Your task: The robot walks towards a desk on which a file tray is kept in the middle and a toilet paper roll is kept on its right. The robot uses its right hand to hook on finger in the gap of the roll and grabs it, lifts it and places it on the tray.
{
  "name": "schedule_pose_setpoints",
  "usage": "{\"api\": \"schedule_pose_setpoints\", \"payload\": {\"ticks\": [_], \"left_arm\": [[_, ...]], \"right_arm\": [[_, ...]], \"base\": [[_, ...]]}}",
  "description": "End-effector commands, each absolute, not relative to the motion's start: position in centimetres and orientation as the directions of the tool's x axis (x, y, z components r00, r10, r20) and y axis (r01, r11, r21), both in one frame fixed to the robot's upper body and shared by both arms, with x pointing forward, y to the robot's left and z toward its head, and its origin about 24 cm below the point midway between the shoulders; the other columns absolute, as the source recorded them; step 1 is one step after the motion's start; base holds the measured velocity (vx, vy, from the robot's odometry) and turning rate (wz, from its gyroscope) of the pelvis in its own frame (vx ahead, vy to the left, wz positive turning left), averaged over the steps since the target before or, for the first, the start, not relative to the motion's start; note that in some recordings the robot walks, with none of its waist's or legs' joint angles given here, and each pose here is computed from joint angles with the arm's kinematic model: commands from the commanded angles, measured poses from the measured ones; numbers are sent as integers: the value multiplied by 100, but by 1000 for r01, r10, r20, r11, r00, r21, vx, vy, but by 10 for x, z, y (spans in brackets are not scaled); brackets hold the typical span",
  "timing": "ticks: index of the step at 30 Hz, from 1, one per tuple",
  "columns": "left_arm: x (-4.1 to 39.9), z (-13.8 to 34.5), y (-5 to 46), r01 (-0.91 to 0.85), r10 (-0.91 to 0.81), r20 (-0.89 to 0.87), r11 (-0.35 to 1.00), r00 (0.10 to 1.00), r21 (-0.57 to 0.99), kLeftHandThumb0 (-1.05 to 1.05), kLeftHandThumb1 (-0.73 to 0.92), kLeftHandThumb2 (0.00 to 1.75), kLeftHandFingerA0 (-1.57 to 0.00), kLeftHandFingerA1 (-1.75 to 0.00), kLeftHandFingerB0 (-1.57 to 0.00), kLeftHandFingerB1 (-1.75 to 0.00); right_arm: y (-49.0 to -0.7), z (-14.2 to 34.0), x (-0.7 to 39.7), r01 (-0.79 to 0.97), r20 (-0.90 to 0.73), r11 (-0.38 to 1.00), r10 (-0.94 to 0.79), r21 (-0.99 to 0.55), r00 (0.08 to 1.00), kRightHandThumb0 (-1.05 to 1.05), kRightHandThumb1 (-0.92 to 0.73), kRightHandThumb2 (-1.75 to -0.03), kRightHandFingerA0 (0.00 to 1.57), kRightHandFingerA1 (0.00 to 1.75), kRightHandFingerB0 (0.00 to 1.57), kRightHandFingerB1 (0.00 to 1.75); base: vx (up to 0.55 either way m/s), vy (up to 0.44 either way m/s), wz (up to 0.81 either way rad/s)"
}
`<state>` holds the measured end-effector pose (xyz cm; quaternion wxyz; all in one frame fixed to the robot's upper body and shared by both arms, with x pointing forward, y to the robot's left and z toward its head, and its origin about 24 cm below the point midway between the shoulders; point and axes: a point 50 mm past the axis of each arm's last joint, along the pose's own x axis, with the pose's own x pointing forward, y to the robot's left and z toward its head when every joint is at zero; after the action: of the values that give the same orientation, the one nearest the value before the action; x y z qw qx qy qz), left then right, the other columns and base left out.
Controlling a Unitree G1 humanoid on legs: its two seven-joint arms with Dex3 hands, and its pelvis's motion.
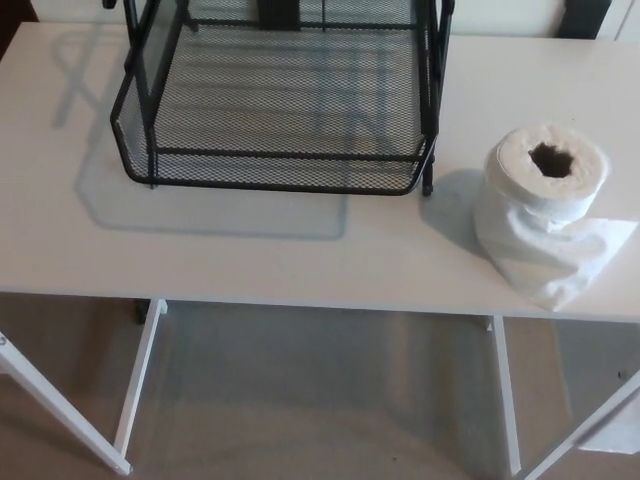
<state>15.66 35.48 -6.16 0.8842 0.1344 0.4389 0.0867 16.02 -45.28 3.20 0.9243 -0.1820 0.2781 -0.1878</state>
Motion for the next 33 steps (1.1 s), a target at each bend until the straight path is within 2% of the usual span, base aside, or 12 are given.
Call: {"api": "schedule_pose_setpoints", "payload": {"ticks": [1,4,5,6,7,8,16,28,29,30,31,33], "left_arm": [[162,-56,357,-49,280,-709,943,647,328,-33,66,119,0,-50,0,-50],[163,-56,356,-29,279,-711,939,646,342,-33,67,119,0,-50,0,-50],[164,-57,355,-32,283,-710,938,645,346,-64,92,79,-16,-43,-11,-39],[165,-58,355,-39,289,-713,938,638,345,-62,92,79,-17,-44,-12,-39],[165,-58,355,-50,283,-714,943,640,330,-32,68,120,0,-51,0,-50],[164,-58,355,-44,281,-714,943,641,331,-32,68,120,-1,-51,-1,-50],[158,-59,357,-46,282,-727,944,626,327,-33,66,119,0,-50,0,-50],[151,-60,361,-59,289,-736,945,612,323,-33,65,118,0,-50,0,-50],[151,-60,361,-43,295,-735,939,611,342,-64,92,78,-16,-41,-13,-37],[151,-60,361,-36,298,-734,936,610,350,-64,92,78,-16,-41,-13,-37],[149,-59,363,-34,296,-737,937,608,349,-33,66,119,0,-50,0,-49],[150,-59,363,-61,300,-736,941,606,333,-33,65,118,-1,-50,-1,-50]], "right_arm": [[-460,100,198,403,-117,815,-487,-416,865,-50,-54,-56,38,63,12,30],[-460,125,214,416,-12,752,-491,-512,871,-65,-42,-77,36,55,13,43],[-449,158,237,402,91,732,-426,-551,900,-84,-45,-80,46,62,17,54],[-442,173,247,387,120,737,-389,-554,913,-79,-49,-56,49,54,21,51],[-431,190,256,340,141,732,-322,-590,936,-71,-51,-56,47,50,17,45],[-422,200,261,304,153,733,-268,-608,951,-66,-41,-77,37,54,13,45],[-320,227,294,-103,-21,546,155,-832,988,-64,-45,-77,23,48,7,37],[-304,194,316,-334,-303,270,150,-903,941,-54,-42,-73,20,51,7,37],[-302,193,317,-349,-320,259,149,-901,936,-48,-55,-57,25,42,13,27],[-300,193,317,-356,-327,254,147,-899,933,-48,-55,-57,25,42,13,27],[-291,190,319,-366,-328,242,182,-899,927,-59,-43,-76,22,51,8,38],[-287,189,320,-367,-326,228,196,-902,925,-59,-43,-76,24,52,8,38]], "base": [[0,0,0],[0,0,0],[0,0,0],[0,0,0],[0,0,0],[0,0,0],[0,0,0],[0,0,0],[0,0,0],[0,0,0],[0,0,0],[0,0,0]]}}
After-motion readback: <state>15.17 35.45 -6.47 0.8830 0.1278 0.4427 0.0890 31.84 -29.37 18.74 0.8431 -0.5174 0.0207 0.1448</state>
